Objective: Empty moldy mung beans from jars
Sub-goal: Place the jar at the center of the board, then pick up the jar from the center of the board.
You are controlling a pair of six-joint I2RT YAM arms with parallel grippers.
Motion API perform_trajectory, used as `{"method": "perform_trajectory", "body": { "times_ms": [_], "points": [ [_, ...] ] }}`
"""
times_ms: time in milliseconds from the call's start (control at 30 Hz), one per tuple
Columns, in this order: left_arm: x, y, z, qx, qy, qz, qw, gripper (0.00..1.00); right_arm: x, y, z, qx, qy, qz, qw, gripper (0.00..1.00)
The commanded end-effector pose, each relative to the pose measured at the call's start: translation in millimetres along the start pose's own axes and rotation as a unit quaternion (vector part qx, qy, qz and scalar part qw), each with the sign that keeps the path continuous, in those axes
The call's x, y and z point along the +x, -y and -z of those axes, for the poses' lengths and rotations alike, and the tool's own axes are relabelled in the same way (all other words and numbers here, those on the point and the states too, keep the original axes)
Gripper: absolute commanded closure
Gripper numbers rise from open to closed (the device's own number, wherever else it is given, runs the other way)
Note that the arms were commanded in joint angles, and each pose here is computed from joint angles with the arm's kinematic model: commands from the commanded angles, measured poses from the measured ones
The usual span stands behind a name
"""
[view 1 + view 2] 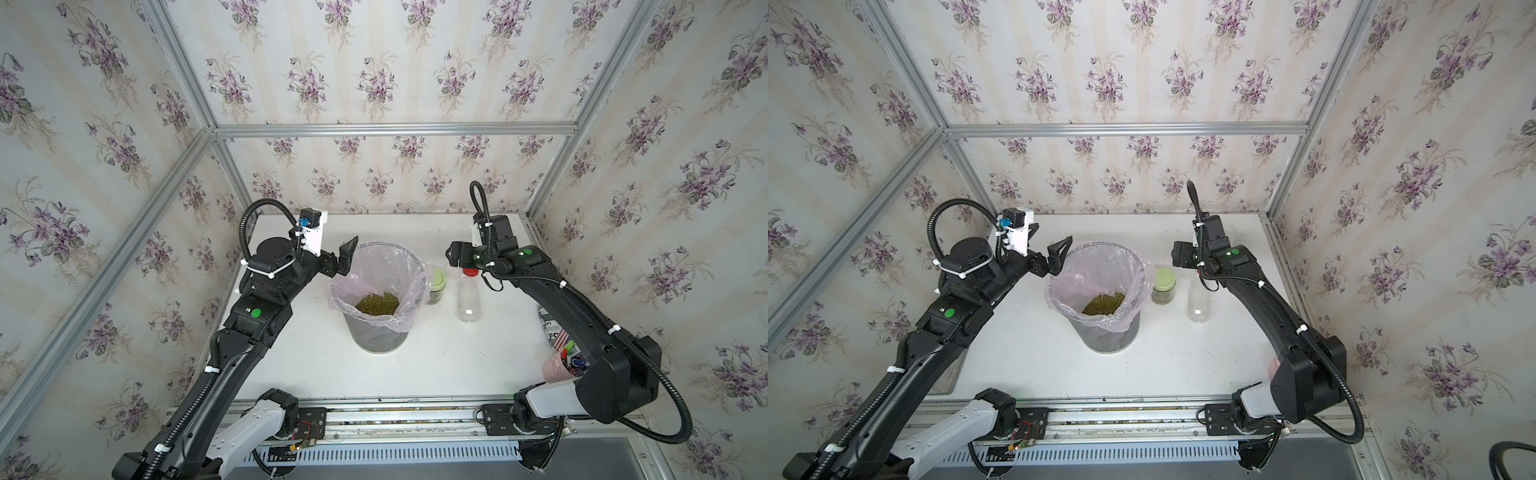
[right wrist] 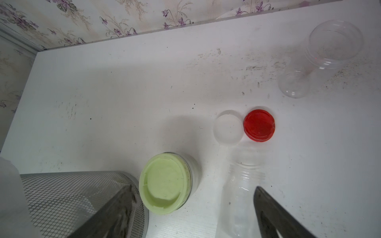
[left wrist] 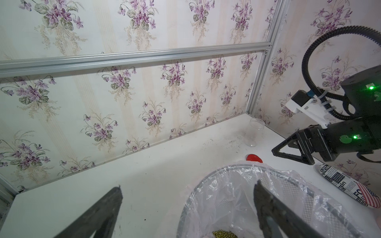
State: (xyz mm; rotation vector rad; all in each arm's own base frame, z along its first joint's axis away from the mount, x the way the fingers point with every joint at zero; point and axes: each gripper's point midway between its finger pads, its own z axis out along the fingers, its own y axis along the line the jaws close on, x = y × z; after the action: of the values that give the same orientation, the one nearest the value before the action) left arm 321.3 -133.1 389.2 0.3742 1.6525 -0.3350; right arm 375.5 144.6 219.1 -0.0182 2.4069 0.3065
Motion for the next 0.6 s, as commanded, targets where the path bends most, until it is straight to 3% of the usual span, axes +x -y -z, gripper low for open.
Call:
{"method": "perform_trajectory", "body": {
  "times_ms": [0, 267, 567],
  "points": [
    [-4.8, -6.6, 0.6, -0.018, 0.011, -0.003, 1.0, 0.0, 7.5, -3.2, -1.4, 0.02, -0.01, 0.032, 0.999, 0.11],
    [-1.9, -8.1, -2.8, -0.02, 0.006, 0.002, 1.0, 0.0, 33.5, -26.4, -14.3, 0.009, -0.031, 0.079, 0.996, 0.1],
    [-1.4, -9.5, -3.1, -0.022, 0.005, 0.002, 1.0, 0.0, 47.5, -45.3, -36.2, -0.036, -0.058, 0.082, 0.994, 0.03]
  ]
}}
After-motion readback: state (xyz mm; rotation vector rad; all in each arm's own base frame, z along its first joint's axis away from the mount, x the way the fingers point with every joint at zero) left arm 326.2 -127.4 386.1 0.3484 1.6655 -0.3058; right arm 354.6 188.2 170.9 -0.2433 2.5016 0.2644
